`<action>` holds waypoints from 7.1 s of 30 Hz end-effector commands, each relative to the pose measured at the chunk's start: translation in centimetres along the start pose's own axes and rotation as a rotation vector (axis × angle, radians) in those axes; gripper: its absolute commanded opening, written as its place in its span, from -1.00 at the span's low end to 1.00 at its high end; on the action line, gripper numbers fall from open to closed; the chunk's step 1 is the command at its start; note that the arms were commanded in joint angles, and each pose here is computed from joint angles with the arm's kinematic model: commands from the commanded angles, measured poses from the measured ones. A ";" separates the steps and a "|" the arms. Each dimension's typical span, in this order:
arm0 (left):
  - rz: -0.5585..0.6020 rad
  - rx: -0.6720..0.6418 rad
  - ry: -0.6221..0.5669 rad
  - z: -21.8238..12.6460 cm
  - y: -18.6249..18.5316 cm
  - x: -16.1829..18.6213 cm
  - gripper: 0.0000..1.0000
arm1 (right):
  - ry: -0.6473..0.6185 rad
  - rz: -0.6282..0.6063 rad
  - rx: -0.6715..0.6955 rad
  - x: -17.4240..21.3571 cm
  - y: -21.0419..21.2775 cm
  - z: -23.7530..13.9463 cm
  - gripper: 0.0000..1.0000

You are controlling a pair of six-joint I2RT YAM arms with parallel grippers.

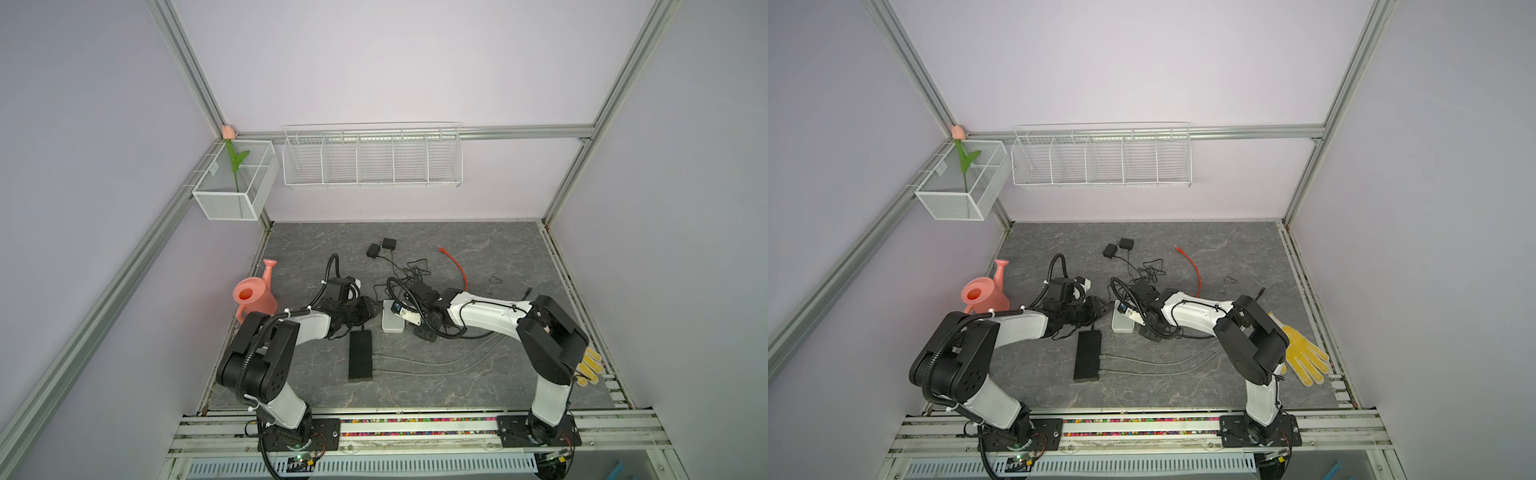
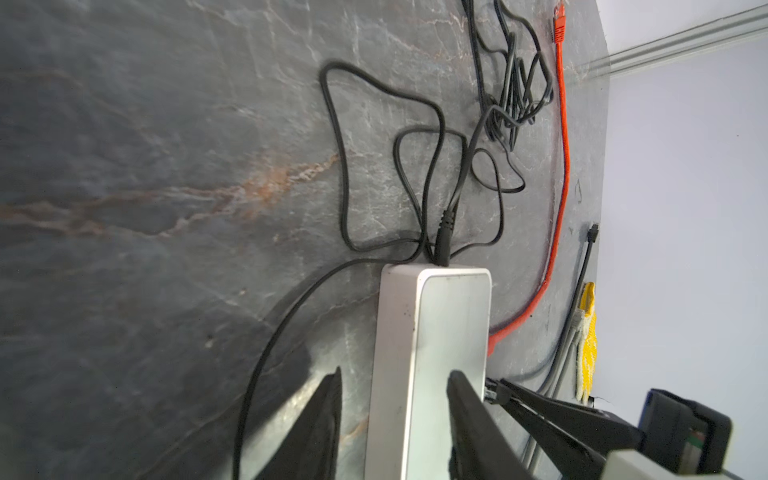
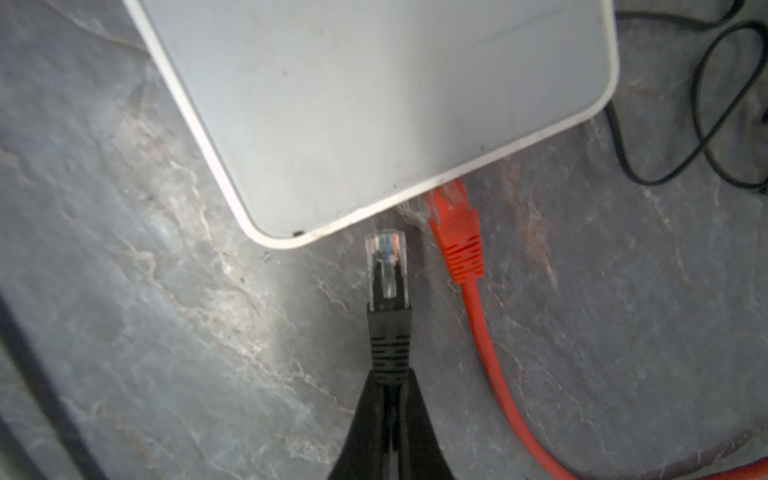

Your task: Insert the plug into the switch port

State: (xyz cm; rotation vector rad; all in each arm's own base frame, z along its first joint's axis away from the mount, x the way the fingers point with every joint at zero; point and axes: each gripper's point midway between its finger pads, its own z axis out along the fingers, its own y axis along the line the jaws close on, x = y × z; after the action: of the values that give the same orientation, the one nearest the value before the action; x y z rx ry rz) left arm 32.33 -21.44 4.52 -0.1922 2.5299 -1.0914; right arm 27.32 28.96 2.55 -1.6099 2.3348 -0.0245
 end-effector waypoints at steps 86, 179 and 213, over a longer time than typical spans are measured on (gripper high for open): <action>0.088 0.007 0.088 2.2 -0.8 2.0 -0.28 | -0.076 -0.014 -0.035 -2.0 2.9 -0.2 -0.87; 0.083 0.010 0.078 0.9 -0.4 3.0 -0.31 | -0.096 0.128 -0.066 -4.2 3.9 0.2 -0.87; 0.069 0.042 0.098 1.6 -0.3 4.9 -0.33 | -0.235 0.370 -0.075 -7.3 5.6 -0.2 -0.87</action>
State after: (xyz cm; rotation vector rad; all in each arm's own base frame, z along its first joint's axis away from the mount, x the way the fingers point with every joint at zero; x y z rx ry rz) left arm 31.44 -22.64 3.44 -0.0771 2.4922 -1.0642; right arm 23.54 33.57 2.05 -1.2181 2.5309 0.1450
